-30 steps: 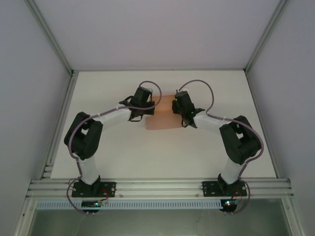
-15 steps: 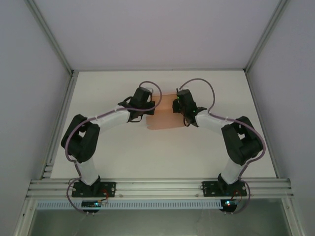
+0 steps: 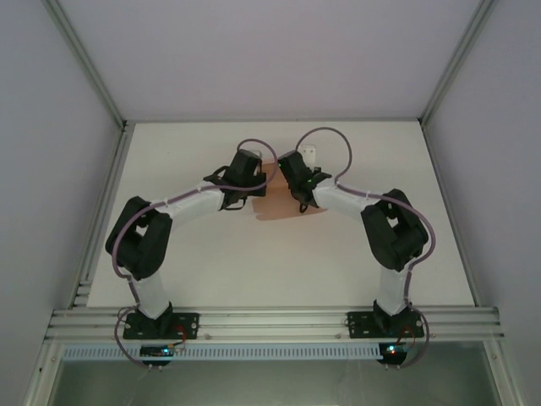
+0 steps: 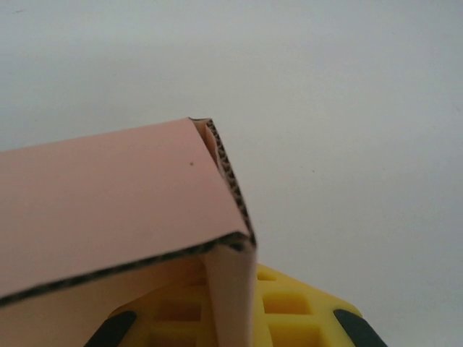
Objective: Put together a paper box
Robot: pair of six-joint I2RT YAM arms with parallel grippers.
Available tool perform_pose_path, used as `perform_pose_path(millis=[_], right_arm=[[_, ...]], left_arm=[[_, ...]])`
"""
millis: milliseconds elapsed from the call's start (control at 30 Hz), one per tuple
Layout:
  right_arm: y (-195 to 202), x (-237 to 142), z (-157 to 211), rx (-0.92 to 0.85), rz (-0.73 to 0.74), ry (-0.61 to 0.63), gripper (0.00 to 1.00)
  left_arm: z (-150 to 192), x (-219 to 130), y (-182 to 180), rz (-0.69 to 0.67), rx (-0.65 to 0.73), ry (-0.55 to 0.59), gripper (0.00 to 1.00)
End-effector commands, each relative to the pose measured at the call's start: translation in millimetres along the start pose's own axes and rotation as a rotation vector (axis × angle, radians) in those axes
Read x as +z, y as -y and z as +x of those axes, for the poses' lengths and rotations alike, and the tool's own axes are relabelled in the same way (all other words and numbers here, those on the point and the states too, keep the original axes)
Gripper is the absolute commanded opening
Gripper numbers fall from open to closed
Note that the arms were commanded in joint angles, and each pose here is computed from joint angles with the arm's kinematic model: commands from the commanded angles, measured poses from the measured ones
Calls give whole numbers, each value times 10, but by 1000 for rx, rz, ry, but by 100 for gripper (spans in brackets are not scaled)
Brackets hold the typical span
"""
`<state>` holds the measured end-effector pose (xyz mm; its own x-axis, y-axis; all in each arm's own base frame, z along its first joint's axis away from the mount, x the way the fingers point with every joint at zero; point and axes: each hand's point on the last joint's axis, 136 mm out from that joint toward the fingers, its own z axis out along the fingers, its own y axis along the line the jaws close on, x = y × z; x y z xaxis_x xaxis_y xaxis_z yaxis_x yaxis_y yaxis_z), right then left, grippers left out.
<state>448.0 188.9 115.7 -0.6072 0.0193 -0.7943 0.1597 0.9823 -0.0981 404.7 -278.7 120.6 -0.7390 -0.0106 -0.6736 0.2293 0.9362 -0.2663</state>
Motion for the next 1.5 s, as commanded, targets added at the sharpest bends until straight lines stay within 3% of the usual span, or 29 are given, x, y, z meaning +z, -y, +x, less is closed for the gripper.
perform_pose_path(millis=[0, 67, 167, 233, 433, 533, 633, 900, 1033, 1233, 1467], right_arm=[[1050, 149, 114, -18, 481, 28, 0], [979, 194, 81, -12, 442, 47, 0], [580, 414, 180, 77, 84, 13, 9], [418, 441, 96, 83, -60, 61, 18], [74, 259, 26, -137, -105, 128, 33], [-12, 154, 18, -150, -177, 130, 35], [-35, 34, -18, -124, -250, 114, 44], [-90, -534, -227, -74, -483, 147, 81], [-11, -769, -269, -67, -525, 163, 98], [278, -1008, -308, -23, -504, 186, 99], [781, -1242, -163, 26, -428, 130, 99]], left_arm=[[-123, -198, -74, -48, -50, -1, 0], [-137, -199, -40, -32, -51, -1, 0], [-154, -191, 5, -8, -50, 5, 0], [-151, -179, 6, -7, -52, 2, 0], [-230, -163, 102, 21, -61, 16, 0], [-230, -152, 77, 13, -58, 18, 0], [-210, -137, 67, 8, -48, 18, 0], [-189, -95, 43, 2, -44, 26, 0], [-182, -86, 40, 4, -39, 29, 0], [-152, -119, 18, 18, 19, 0, 0], [196, -383, -119, 9, 282, -182, 0]])
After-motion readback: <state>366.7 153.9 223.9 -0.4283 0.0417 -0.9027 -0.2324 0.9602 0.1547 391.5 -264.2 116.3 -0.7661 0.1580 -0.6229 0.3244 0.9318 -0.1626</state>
